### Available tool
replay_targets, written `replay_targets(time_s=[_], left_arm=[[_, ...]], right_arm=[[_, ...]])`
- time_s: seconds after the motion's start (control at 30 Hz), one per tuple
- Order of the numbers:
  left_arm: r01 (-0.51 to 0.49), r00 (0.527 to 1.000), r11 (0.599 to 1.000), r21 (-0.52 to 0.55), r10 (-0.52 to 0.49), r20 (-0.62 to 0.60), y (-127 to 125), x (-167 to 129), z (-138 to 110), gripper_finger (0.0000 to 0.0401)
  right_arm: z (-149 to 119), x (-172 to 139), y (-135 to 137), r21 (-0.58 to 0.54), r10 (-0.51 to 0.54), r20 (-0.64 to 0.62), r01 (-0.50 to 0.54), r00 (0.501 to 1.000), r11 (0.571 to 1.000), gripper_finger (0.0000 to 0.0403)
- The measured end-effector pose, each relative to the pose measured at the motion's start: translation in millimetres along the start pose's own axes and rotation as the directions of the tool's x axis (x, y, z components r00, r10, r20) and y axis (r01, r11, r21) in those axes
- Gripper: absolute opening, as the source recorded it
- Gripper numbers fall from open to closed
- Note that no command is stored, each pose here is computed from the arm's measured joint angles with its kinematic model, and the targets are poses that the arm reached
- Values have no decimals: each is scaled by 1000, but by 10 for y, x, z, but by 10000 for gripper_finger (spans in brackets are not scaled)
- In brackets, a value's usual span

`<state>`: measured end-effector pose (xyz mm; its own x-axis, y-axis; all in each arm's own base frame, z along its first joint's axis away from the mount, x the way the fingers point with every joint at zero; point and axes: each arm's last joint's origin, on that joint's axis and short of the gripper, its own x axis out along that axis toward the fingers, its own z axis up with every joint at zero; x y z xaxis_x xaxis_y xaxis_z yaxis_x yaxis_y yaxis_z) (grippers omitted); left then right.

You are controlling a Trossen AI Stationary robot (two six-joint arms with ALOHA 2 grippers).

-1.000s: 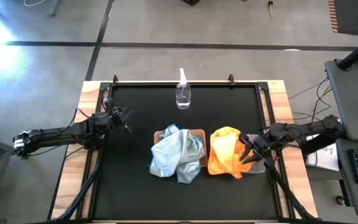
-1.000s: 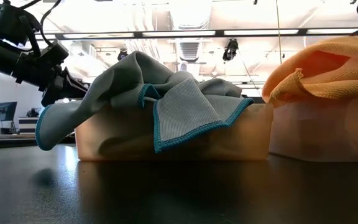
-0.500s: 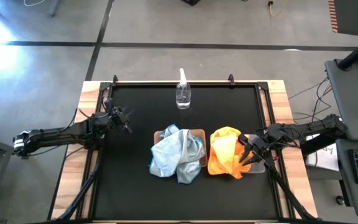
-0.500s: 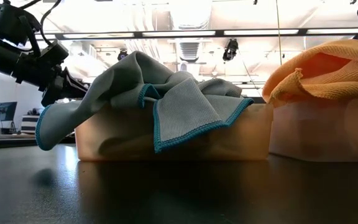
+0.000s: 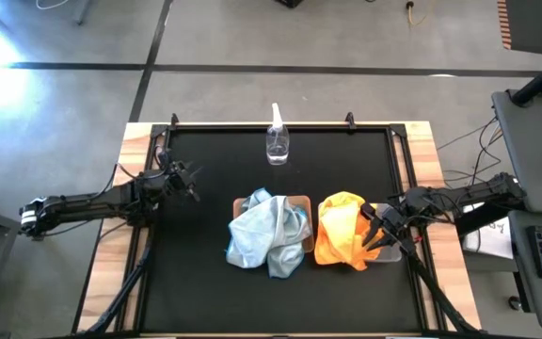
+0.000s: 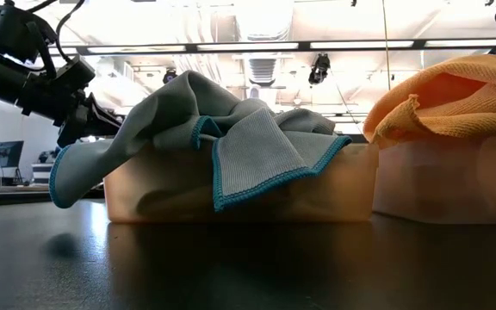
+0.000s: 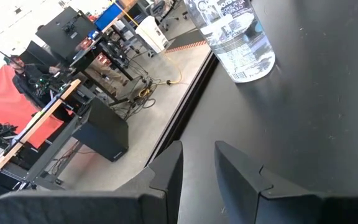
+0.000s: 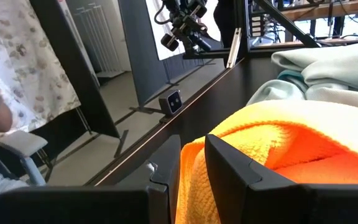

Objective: Sort microfiber towel by color & place in baskets
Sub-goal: Return to Home Position

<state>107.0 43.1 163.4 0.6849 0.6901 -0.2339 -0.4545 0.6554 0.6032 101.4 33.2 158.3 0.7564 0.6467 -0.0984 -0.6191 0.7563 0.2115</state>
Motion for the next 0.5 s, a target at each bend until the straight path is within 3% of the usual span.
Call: replay_targets(time_s=[0.5], left_arm=[[0,1000,1000,0,0,0,0,0,0,78]], right_arm=[[6,0,1,-3,0,5,0,1000,1000,68]])
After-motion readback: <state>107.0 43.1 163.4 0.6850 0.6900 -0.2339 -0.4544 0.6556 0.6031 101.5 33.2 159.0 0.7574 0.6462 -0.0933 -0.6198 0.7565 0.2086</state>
